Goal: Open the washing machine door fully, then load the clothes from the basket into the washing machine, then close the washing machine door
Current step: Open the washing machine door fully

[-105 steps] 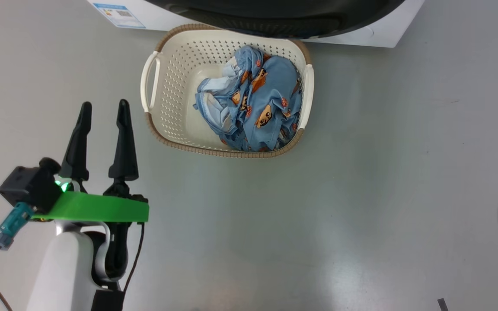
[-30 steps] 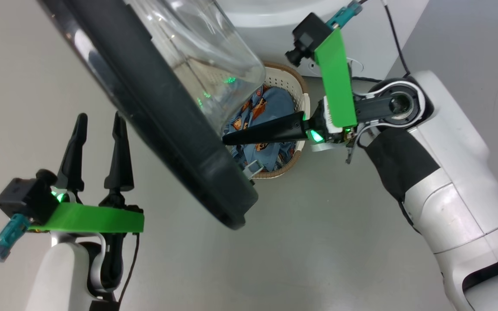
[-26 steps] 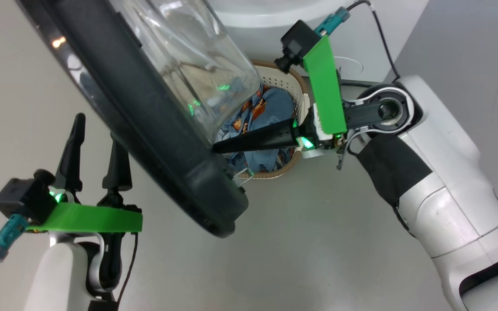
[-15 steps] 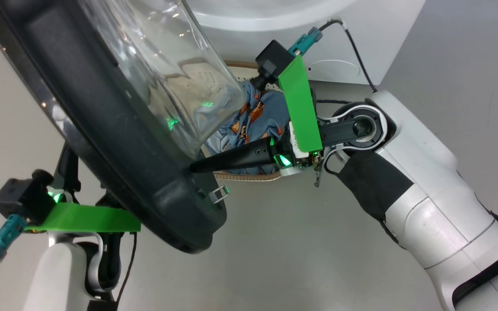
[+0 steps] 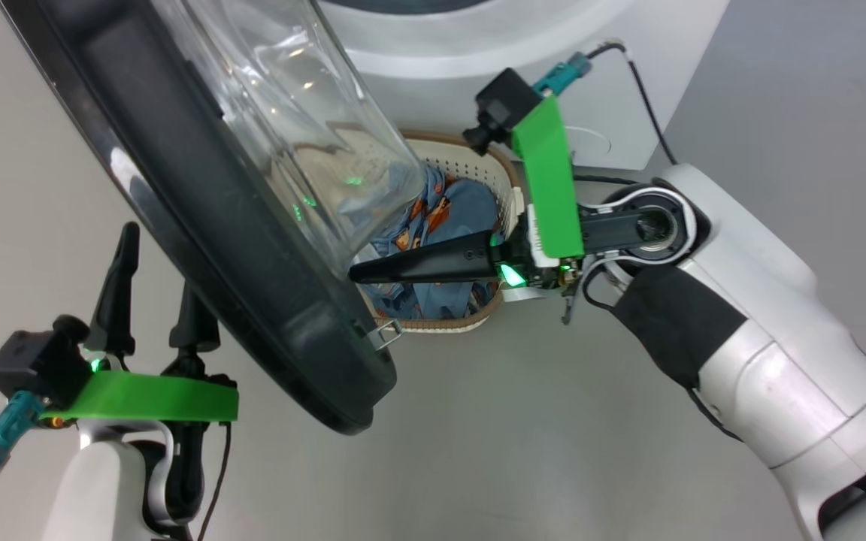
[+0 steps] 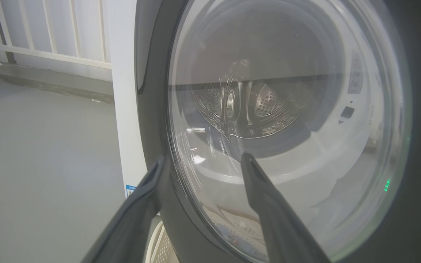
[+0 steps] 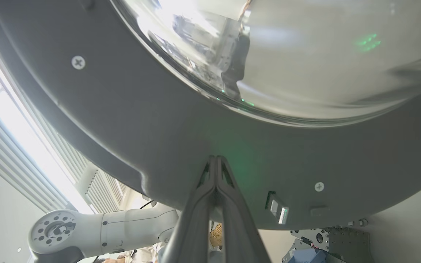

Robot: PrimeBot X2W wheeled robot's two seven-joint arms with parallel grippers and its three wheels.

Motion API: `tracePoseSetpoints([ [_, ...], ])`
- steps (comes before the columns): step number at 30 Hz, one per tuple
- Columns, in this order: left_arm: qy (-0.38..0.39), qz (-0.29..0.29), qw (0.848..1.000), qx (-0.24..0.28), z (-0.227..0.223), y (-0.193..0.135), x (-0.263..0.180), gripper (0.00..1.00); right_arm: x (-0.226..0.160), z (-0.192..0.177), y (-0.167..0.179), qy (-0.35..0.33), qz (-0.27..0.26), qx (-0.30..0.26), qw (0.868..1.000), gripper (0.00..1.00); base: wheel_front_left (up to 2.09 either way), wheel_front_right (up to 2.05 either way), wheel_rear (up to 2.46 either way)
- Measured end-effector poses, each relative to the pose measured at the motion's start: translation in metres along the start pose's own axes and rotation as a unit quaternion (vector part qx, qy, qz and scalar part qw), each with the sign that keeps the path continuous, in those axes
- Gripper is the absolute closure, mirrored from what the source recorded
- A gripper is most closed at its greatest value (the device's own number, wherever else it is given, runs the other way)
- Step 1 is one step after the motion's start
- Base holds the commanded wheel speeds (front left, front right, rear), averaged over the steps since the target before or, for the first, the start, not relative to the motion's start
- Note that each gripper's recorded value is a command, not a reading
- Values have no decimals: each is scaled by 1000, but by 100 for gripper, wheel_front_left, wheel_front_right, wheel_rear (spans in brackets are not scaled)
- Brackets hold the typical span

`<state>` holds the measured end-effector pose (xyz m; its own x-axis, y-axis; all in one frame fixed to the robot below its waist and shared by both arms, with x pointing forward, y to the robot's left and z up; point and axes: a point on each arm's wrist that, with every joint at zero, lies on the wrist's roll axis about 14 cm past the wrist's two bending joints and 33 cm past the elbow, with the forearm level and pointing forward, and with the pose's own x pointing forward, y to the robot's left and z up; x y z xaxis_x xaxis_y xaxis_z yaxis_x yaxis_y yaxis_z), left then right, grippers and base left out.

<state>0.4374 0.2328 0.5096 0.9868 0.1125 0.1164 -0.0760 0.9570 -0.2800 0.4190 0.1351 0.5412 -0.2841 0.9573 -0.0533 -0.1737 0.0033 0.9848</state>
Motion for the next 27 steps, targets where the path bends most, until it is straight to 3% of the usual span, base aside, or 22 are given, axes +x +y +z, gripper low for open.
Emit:
tracePoseSetpoints([
  [27, -11, -5, 1000, 5, 18, 0, -30, 0, -47, -30, 29, -132, 9, 19, 991, 100, 0, 0, 0],
])
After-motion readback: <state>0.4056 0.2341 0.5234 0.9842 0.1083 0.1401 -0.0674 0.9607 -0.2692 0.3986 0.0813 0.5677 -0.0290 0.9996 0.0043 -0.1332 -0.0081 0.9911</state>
